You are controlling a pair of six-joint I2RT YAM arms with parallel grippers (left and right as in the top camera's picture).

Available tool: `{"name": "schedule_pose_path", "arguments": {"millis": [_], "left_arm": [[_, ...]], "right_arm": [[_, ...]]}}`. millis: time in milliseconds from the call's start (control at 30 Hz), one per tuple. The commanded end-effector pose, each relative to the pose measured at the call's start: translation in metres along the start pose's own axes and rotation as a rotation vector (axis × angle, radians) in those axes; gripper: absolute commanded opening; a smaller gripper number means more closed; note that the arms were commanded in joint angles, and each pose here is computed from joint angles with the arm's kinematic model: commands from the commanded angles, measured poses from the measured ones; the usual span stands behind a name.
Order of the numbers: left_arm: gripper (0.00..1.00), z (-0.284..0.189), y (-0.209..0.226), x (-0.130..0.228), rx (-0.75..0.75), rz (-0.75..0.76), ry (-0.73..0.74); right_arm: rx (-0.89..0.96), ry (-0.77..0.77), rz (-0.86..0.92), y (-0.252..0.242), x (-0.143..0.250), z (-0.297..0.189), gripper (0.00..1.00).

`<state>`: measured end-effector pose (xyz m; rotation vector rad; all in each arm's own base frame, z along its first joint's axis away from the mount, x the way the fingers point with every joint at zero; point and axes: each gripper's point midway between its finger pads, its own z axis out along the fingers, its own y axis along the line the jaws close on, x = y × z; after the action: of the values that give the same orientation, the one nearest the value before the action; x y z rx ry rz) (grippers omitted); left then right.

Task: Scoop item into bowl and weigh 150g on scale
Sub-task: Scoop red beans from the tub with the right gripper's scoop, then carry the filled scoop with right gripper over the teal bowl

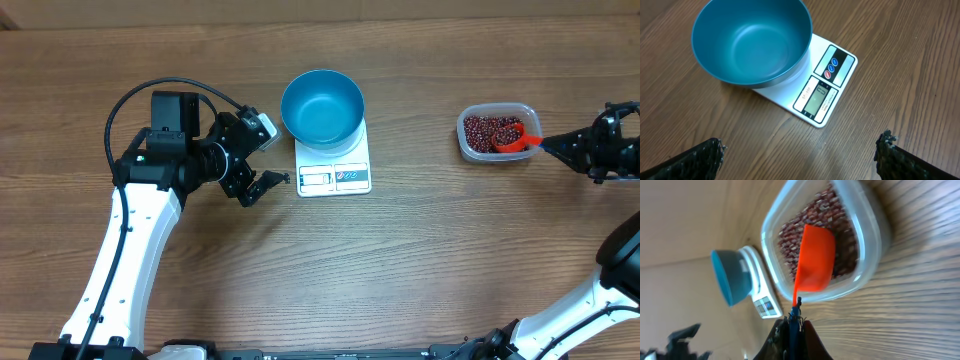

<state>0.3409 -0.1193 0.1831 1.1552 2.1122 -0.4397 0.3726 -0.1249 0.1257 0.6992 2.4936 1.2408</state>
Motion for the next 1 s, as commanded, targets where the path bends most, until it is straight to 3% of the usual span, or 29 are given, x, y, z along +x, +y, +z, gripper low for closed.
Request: {"name": "schedule_pose_path", "arguments": {"millis": [0, 967], "left_arm": [[0.99, 0.0, -0.003, 0.0, 0.014, -0.017, -0.011], [1.0, 0.0, -0.003, 0.0, 0.014, -0.017, -0.011]], "right_arm": [[-0.098, -0.016, -0.055, 0.013, -0.001, -0.001, 0.04], [-0.369, -0.003, -0.123, 0.073, 0.011, 0.006, 0.04]]}}
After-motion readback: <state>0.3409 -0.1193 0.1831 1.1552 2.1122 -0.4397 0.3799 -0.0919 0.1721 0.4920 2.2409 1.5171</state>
